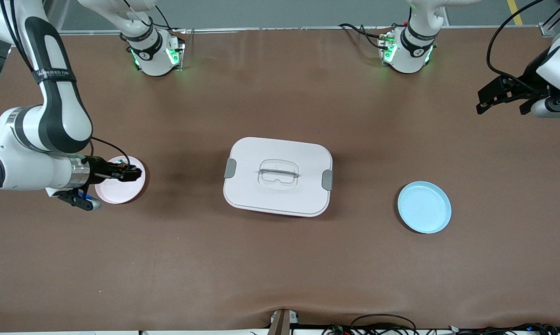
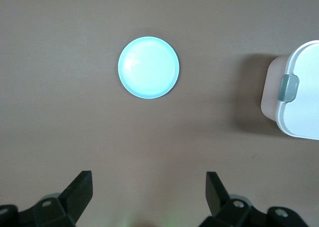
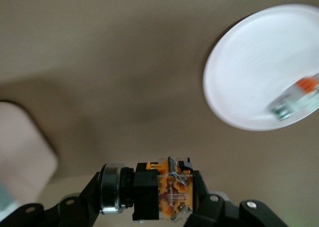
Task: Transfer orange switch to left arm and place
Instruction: 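Lift the switch with the right gripper while the left gripper moves inward, then carry the switch over the box while the left gripper approaches it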
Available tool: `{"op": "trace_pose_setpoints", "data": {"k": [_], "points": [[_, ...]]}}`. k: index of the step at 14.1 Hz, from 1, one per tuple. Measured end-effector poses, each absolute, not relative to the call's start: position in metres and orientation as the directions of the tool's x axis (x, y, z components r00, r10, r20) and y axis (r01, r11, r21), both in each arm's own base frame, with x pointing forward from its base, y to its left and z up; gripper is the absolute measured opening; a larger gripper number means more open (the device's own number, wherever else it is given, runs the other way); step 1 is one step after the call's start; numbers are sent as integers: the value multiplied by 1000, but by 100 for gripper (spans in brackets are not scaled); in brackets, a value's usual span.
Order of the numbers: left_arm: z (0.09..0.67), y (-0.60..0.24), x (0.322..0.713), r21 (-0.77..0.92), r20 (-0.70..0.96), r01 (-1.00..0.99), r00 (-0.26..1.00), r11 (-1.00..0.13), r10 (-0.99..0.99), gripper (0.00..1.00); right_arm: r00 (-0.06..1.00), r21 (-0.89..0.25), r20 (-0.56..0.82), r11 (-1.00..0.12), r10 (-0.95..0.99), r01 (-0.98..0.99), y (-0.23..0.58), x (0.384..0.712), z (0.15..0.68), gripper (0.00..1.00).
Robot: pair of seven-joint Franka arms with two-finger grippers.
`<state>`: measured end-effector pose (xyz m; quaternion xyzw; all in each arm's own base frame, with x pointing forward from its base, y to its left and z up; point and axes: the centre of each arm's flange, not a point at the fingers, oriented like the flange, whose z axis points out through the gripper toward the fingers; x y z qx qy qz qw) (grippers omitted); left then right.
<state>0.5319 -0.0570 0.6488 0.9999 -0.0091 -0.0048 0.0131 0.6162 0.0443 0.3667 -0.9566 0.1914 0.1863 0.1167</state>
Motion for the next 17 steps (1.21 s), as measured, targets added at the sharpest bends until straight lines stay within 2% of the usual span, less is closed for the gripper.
{"op": "trace_pose_setpoints", "data": {"k": [8,14,17], "points": [[643,-76,532,97,-32,-41,998,-994,-45,100,716,-155,-464,-748,-521,-645,167,626,457,73],[639,-125,527,138,-31,-121,992,-983,-126,100,582,-153,-524,-603,-622,-783,222,624,487,73],[635,-166,530,185,36,-177,984,-967,-173,100,529,-150,-518,-537,-672,-830,254,622,503,73]]}}
